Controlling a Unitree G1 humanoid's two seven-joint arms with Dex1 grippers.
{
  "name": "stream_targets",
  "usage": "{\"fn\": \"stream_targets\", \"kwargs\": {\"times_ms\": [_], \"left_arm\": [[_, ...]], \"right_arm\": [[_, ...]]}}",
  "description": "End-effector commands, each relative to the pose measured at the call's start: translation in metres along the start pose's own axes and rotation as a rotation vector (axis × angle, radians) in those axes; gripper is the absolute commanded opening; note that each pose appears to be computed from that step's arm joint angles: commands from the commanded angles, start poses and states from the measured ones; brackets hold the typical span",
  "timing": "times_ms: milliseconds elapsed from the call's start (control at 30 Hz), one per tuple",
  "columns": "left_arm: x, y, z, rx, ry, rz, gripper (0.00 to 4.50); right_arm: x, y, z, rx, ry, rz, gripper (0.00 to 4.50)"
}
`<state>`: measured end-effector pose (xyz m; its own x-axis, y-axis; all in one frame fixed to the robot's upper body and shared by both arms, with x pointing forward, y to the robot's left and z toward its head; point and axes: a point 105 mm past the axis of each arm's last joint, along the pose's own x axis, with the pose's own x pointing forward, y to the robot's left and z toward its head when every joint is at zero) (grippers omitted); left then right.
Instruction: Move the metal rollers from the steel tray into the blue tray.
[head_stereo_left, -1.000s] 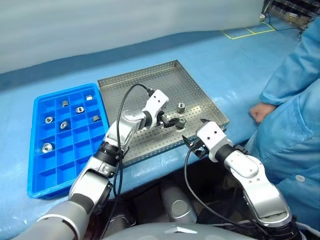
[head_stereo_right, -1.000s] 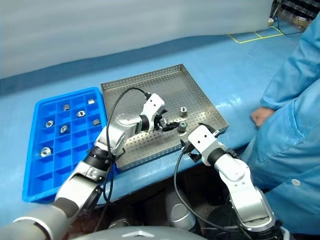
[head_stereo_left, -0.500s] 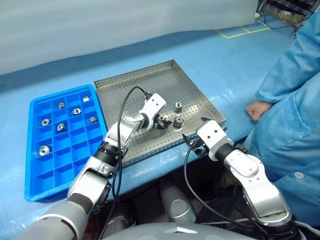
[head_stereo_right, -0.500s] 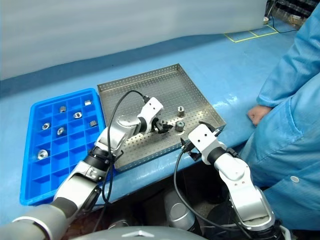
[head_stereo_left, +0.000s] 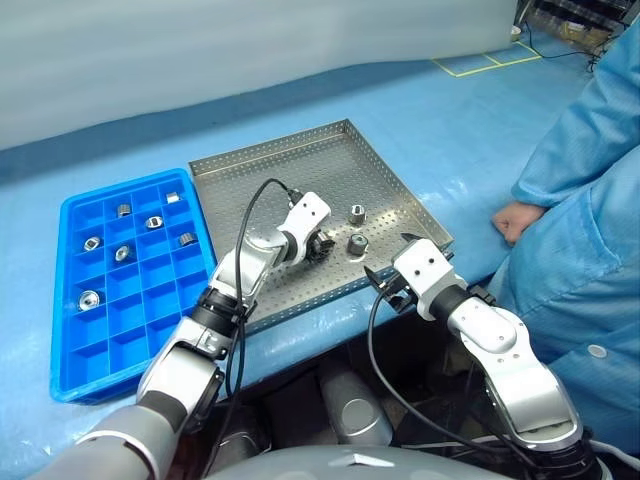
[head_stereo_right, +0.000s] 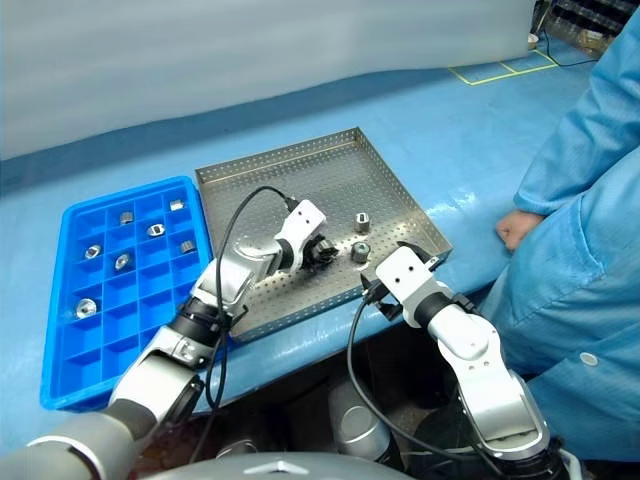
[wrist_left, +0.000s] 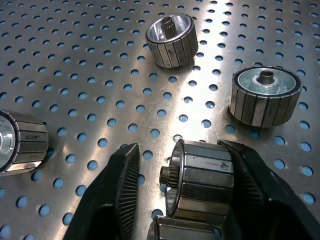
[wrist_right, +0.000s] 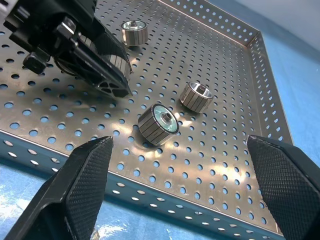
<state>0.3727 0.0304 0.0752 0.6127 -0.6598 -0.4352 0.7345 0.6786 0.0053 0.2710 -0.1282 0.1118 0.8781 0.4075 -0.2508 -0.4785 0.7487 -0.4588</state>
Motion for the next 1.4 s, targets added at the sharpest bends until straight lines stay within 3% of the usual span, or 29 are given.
{"fn": "stream_targets", "kwargs": {"times_ms": [33,200,367,633,967,1400], "left_arm": [[-0.018,0.004,0.047,-0.092,-0.212,-0.033,2.27],[-0.050,0.030,0.072,-0.388,-0.408,-0.061,2.27],[-0.082,0.032,0.085,-0.768,-0.576,-0.300,2.27],[-0.103,0.045,0.064,-1.171,-0.706,-0.382,2.27],[-0.104,0.027,0.061,-1.261,-0.732,-0.450,2.27],[-0.103,-0.012,0.073,-1.153,-0.683,-0.604,2.27]], "right_arm": [[-0.002,-0.004,0.010,-0.018,-0.041,-0.012,4.50],[0.001,-0.002,0.013,-0.020,-0.054,-0.002,4.50],[0.003,-0.001,0.018,-0.008,-0.080,0.013,4.50],[0.008,0.005,0.025,0.014,-0.127,0.047,4.50],[-0.007,0.014,0.098,0.291,-0.545,0.163,4.50],[0.008,0.018,0.106,0.500,-0.576,0.231,4.50]]}}
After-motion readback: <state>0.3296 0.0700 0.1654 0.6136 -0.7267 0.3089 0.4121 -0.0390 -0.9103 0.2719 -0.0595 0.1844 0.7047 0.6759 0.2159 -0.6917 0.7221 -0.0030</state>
